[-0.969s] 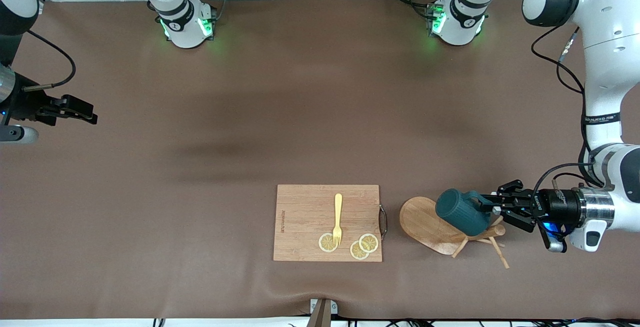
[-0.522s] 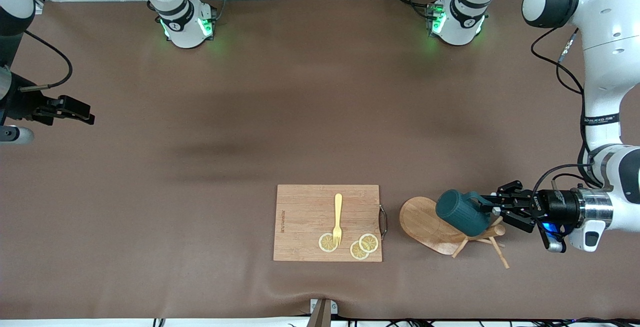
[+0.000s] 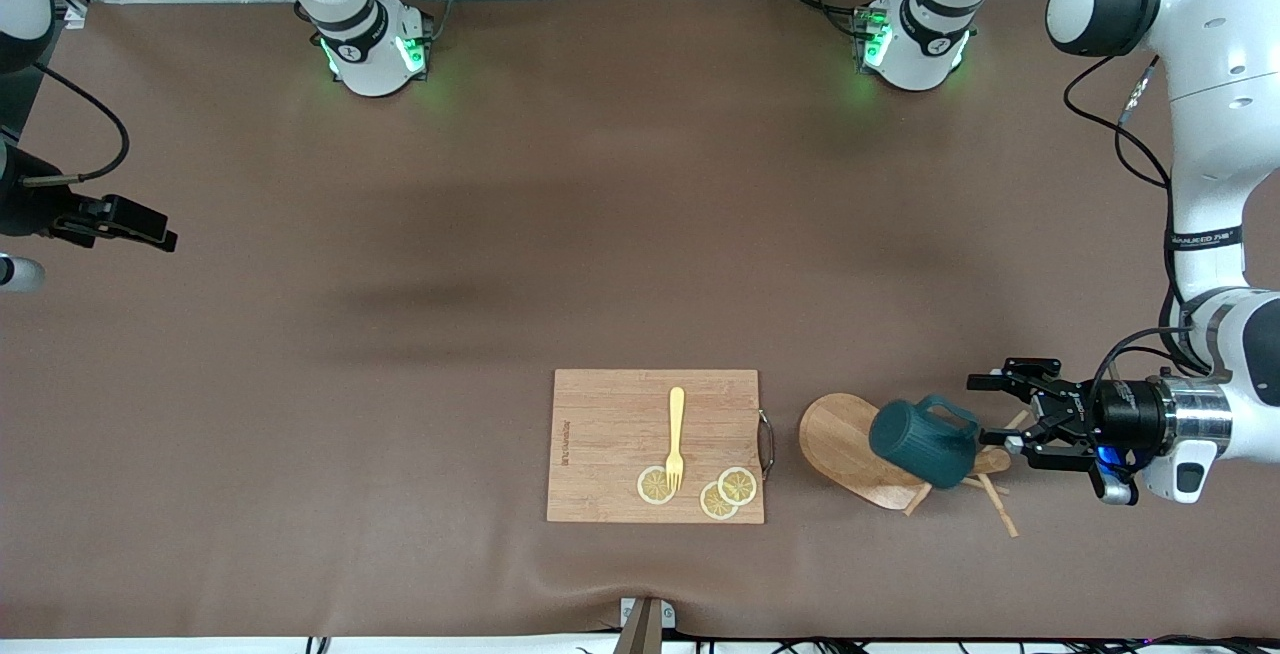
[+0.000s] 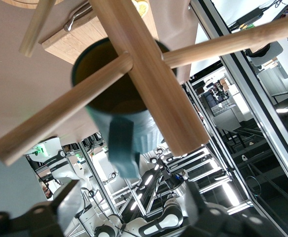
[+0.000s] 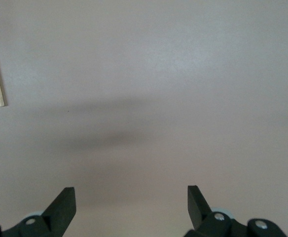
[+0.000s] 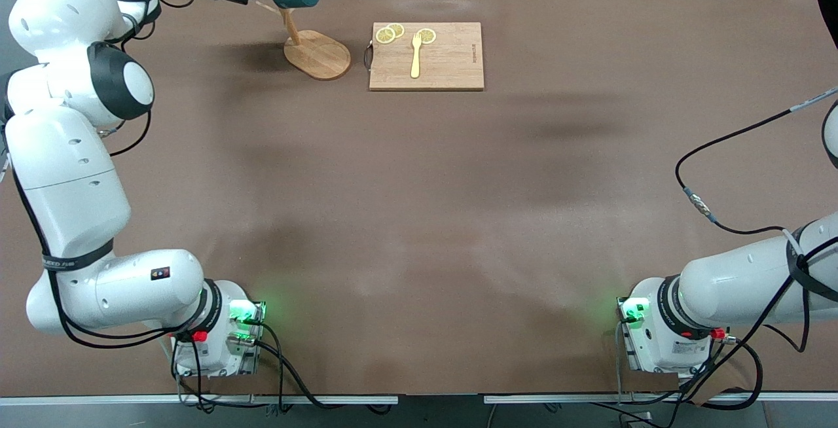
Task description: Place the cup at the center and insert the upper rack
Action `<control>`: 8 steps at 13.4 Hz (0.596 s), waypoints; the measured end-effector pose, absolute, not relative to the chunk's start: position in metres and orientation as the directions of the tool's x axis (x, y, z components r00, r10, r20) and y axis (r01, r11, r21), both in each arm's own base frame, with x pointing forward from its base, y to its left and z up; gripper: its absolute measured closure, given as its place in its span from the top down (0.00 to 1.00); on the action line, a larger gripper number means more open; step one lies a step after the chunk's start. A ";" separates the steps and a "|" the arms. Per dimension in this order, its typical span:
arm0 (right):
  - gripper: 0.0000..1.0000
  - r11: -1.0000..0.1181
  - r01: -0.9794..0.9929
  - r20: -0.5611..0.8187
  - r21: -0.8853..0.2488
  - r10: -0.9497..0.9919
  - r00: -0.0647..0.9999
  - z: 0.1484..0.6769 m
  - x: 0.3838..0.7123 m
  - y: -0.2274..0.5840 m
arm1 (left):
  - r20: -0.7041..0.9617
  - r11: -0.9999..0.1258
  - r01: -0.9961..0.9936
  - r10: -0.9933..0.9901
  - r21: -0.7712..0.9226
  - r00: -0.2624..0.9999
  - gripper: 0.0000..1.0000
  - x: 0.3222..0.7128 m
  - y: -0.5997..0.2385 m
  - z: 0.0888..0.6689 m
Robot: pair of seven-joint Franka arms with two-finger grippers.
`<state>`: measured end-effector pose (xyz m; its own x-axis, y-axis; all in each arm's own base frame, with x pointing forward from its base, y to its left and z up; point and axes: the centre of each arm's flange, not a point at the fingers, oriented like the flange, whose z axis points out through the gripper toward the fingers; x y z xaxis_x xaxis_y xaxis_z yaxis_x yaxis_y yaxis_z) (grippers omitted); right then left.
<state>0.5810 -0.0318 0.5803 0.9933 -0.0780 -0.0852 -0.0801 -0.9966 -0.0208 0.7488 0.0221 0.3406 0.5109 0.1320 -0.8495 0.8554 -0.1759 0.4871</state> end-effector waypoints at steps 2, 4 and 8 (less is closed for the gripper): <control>1.00 -0.996 -0.087 -0.086 -0.020 -0.085 0.993 0.580 0.581 -0.035 | -0.846 -0.190 0.854 0.146 0.485 0.513 1.00 0.749 0.022 0.341; 1.00 -0.995 -0.097 -0.087 -0.020 -0.095 0.992 0.580 0.580 -0.041 | -0.826 -0.257 0.839 0.188 0.480 0.531 1.00 0.747 0.018 0.343; 1.00 -0.994 -0.104 -0.082 -0.021 -0.102 0.991 0.581 0.580 -0.045 | -0.727 -0.449 0.764 0.299 0.464 0.618 1.00 0.739 -0.009 0.392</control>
